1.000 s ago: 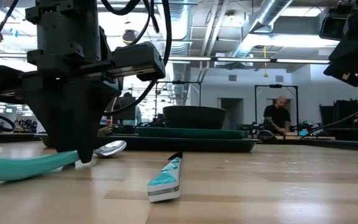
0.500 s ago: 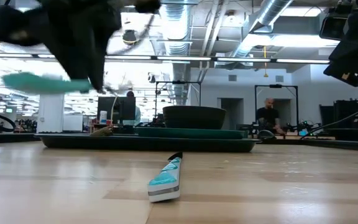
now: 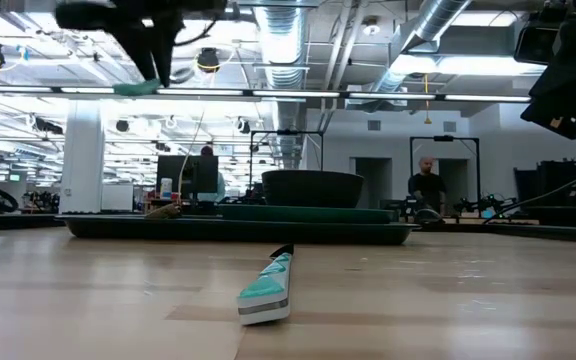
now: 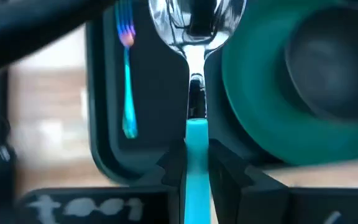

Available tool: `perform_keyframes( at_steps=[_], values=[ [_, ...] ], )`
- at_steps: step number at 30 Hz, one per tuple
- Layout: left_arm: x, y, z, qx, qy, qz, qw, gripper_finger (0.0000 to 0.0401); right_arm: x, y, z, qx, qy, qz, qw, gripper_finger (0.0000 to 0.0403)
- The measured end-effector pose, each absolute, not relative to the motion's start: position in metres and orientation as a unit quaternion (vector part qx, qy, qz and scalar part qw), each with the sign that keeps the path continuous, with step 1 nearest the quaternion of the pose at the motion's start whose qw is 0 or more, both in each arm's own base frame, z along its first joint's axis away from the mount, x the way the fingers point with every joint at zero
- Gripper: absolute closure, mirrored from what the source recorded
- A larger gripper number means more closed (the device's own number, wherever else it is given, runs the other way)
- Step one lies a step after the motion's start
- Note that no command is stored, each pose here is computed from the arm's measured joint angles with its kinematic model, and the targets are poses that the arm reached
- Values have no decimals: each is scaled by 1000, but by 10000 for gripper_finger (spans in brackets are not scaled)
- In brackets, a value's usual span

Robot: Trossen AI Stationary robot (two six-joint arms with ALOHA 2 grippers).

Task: Set up tray
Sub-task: Put the blue spoon to the right of the blue fork on the black napkin on the dark serving tray

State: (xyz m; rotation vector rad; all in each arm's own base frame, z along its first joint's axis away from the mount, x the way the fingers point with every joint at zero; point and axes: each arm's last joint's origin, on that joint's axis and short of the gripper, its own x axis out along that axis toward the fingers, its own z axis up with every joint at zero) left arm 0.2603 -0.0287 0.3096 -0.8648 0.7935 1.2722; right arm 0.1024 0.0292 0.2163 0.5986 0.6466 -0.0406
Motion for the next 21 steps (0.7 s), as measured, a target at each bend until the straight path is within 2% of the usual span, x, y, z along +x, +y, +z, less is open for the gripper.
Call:
perform_keyframes(
  at_steps=[5,12,21],
  values=[
    [250,30,307,-382,373,556,637,375,102,29,216,290,314,-20,904,269],
    [252,91,270,-421,383,509,646,375,101,29,214,295,323,-27,899,269],
    [231,117,216,-485,393,505,596,375,99,28,212,311,335,-41,889,269]
  ],
)
